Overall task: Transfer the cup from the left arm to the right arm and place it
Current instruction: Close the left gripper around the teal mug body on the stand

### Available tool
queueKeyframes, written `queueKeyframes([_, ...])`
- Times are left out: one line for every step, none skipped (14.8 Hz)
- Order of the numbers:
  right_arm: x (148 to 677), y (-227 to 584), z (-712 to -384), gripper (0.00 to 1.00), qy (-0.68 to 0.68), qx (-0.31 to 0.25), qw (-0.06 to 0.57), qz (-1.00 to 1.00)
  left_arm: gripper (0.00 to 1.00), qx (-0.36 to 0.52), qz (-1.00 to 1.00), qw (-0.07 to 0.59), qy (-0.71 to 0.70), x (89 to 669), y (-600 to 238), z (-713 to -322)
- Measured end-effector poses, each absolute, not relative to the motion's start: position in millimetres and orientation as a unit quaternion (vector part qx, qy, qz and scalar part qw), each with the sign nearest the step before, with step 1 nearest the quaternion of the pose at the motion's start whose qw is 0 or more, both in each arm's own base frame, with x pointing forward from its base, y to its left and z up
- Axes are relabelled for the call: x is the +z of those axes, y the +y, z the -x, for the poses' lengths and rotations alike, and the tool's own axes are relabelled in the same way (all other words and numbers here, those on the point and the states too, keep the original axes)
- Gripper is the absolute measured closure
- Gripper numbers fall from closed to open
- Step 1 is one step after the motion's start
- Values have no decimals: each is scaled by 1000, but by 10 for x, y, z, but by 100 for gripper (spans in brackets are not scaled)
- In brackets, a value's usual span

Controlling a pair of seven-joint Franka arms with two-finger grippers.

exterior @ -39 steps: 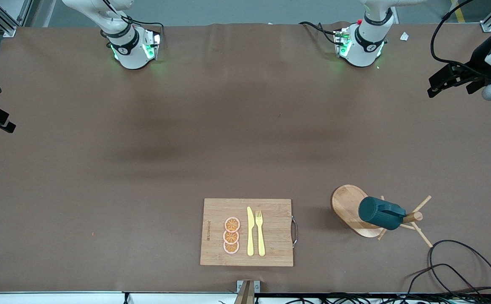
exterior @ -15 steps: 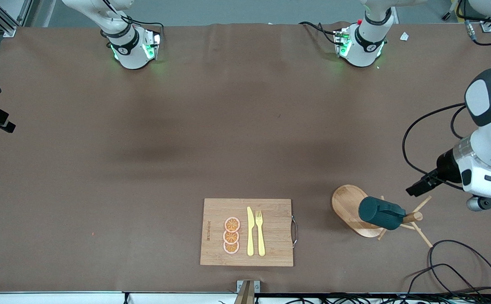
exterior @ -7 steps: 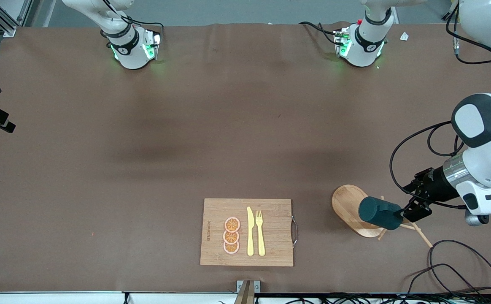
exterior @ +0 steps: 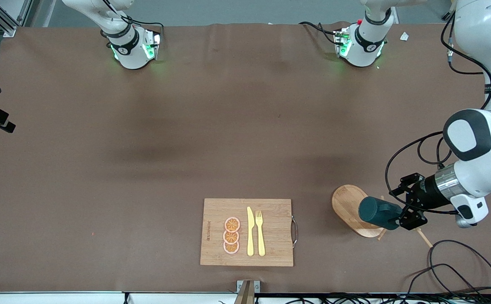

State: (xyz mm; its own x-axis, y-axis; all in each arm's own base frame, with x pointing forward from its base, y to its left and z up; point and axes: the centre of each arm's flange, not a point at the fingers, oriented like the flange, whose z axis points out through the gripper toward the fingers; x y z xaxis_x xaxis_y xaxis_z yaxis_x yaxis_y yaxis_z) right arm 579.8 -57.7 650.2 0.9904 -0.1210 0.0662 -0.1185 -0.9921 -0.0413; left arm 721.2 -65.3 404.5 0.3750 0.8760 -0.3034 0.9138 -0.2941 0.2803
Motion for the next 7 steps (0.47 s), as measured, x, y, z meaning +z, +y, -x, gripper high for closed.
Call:
queueKeyframes([6502, -577, -5798, 0, 60, -34, 19, 997, 0, -52, -797, 213, 563, 4011, -669, -7222])
queueKeyframes([6502, -577, -5798, 0, 60, -34, 19, 997, 0, -57, -791, 222, 568, 3980, -677, -7234])
queueKeyframes([6502, -577, -5798, 0, 60, -34, 19, 997, 0, -63, -785, 228, 572, 3944, -682, -7243])
queueKeyframes([6502, -577, -5798, 0, 60, -34, 19, 997, 0, -67, -781, 233, 575, 3910, -685, -7252])
queueKeyframes([6502, -577, -5798, 0, 60, -34, 19, 997, 0, -67, -779, 236, 578, 3882, -684, -7263])
queueKeyframes([6502, -577, -5798, 0, 60, -34, 19, 997, 0, -67, -777, 236, 579, 3853, -682, -7271])
queueKeyframes([6502, -577, -5798, 0, 60, -34, 19, 997, 0, -67, -777, 236, 580, 3821, -685, -7278])
